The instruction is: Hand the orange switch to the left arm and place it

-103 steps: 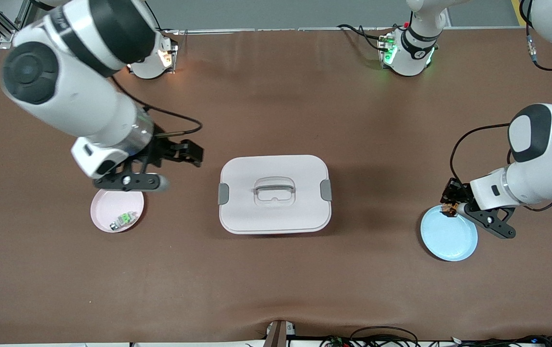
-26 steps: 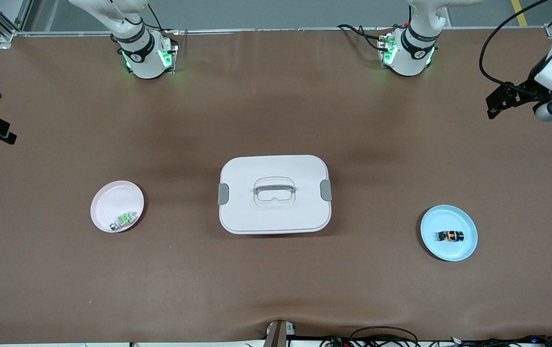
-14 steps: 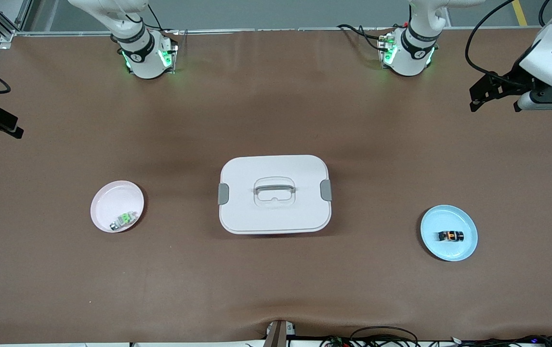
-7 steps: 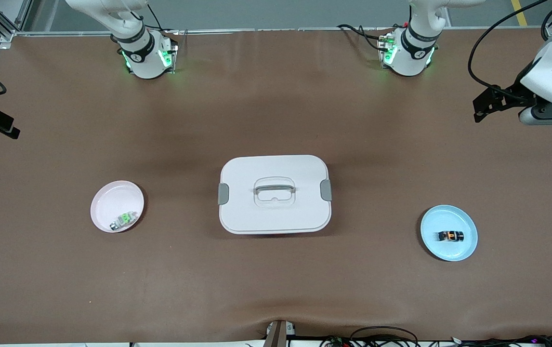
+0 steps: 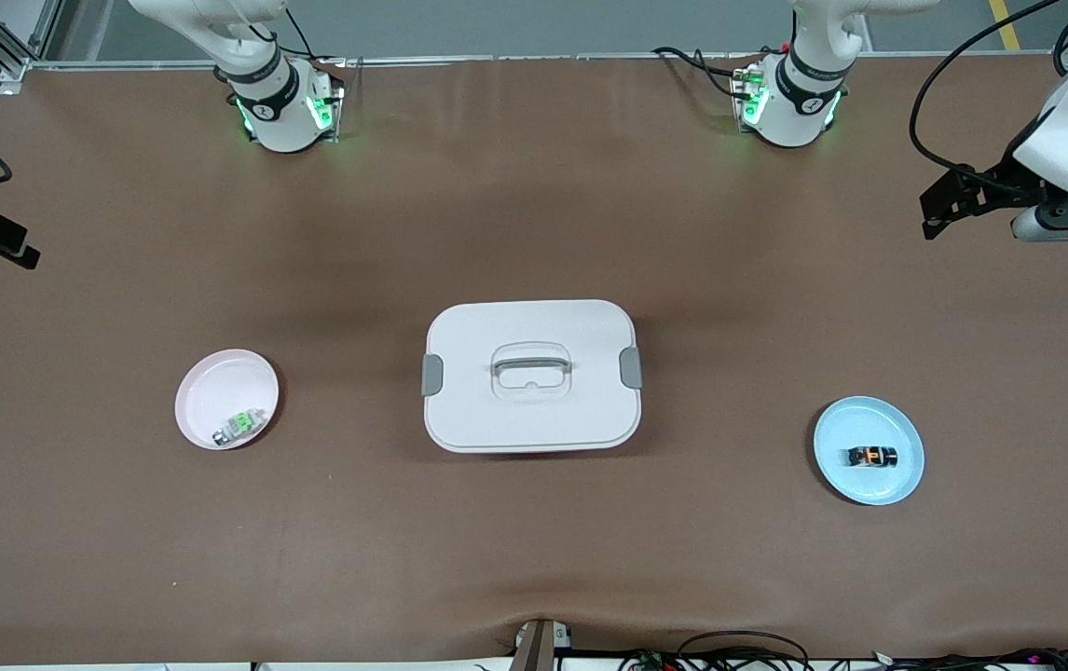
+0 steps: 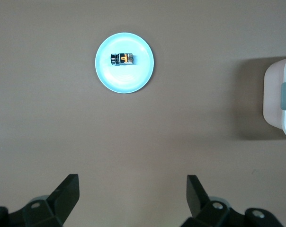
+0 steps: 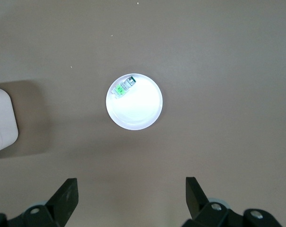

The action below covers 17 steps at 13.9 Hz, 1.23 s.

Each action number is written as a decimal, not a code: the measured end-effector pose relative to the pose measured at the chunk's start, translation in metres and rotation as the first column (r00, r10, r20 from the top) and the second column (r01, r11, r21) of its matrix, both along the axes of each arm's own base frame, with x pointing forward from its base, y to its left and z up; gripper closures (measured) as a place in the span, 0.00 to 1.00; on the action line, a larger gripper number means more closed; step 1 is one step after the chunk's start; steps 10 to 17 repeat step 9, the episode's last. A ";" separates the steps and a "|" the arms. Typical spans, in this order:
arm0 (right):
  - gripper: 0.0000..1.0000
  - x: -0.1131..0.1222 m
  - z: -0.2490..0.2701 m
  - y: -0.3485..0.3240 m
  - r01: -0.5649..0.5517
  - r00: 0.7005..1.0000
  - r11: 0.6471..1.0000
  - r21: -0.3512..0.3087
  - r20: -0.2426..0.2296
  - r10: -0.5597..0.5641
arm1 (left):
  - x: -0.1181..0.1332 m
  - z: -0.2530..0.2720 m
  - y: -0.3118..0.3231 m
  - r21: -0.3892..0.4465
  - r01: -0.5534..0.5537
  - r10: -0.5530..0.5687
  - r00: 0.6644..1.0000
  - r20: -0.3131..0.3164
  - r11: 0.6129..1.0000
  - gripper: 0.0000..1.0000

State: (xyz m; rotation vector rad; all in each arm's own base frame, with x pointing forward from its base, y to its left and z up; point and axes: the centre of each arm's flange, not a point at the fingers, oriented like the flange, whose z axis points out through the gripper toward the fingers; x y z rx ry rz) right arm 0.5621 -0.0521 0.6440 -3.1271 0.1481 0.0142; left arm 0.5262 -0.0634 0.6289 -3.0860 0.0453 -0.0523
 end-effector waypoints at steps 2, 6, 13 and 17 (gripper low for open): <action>0.00 0.000 0.000 -0.002 0.004 1.000 1.000 0.001 0.000 -0.004 | 0.000 0.002 -0.001 -0.001 0.001 -0.001 1.000 0.003 1.000 0.00; 0.00 0.000 0.000 -0.005 0.009 1.000 1.000 0.001 0.000 -0.009 | 0.003 0.003 -0.002 -0.002 0.002 -0.002 1.000 0.005 1.000 0.00; 0.00 0.000 0.000 0.001 -0.002 1.000 1.000 0.002 0.000 0.002 | 0.003 0.000 -0.001 -0.001 0.001 -0.001 1.000 -0.010 1.000 0.00; 0.00 0.000 0.000 0.001 -0.002 1.000 1.000 0.002 0.000 0.002 | 0.003 0.000 -0.001 -0.001 0.001 -0.001 1.000 -0.010 1.000 0.00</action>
